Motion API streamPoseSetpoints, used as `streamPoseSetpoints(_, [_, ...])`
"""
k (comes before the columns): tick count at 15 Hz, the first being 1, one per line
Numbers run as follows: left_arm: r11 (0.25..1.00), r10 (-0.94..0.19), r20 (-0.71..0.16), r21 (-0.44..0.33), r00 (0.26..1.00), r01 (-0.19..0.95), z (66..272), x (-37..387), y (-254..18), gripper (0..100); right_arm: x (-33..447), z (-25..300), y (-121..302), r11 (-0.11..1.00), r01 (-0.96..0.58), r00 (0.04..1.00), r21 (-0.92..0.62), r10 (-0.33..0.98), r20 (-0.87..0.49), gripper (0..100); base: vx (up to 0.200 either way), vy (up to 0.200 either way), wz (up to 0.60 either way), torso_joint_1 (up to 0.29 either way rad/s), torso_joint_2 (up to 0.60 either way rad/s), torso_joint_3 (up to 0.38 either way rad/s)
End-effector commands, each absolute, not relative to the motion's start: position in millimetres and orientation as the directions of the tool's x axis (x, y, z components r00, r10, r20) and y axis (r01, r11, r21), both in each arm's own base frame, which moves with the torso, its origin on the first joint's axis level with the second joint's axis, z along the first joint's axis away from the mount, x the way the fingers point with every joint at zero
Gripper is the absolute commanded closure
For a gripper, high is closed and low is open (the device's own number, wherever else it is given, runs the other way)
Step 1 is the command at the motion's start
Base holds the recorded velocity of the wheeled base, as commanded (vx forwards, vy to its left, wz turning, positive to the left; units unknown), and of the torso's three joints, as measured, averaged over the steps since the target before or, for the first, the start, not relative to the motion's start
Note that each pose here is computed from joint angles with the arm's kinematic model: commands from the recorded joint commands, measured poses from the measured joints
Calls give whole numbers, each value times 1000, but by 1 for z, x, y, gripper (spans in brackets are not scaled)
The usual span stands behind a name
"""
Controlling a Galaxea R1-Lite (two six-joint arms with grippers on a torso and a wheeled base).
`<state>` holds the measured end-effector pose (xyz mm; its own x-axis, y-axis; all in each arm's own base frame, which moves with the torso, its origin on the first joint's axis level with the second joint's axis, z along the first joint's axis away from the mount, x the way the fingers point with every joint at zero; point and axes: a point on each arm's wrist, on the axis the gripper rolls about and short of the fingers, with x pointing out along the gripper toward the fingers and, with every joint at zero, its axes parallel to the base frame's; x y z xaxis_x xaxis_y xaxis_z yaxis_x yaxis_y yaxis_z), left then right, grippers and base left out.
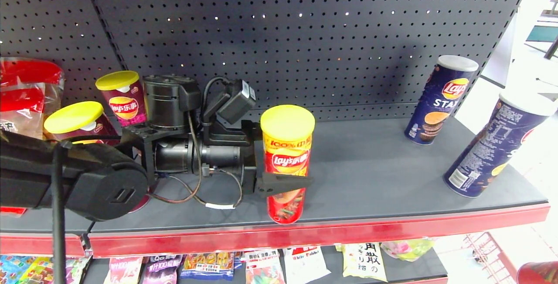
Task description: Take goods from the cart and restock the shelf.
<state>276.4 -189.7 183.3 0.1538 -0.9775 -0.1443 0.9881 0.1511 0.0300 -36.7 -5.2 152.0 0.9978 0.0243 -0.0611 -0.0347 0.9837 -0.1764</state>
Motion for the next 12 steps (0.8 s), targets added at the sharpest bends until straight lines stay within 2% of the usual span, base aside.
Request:
streamPoseSetpoints(1, [158,-977,-137,40,162,987,187,274,-186,0,-37,152,-5,984,-35,998,-177,24,-63,100,0,0,0,0,0,0])
streamPoseSetpoints(6, [184,-969,-163,13,183,983,182,246,-160,0,-37,151,-5,984,-35,998,-176,24,-60,100,0,0,0,0,0,0])
streamPoseSetpoints(9, [240,-958,-158,22,241,970,186,237,-137,0,-37,149,-5,984,-37,998,-177,26,-66,100,0,0,0,0,0,0])
streamPoseSetpoints(12, [258,-954,-153,32,260,966,189,225,-129,0,-36,148,-5,984,-38,997,-177,26,-69,100,0,0,0,0,0,0])
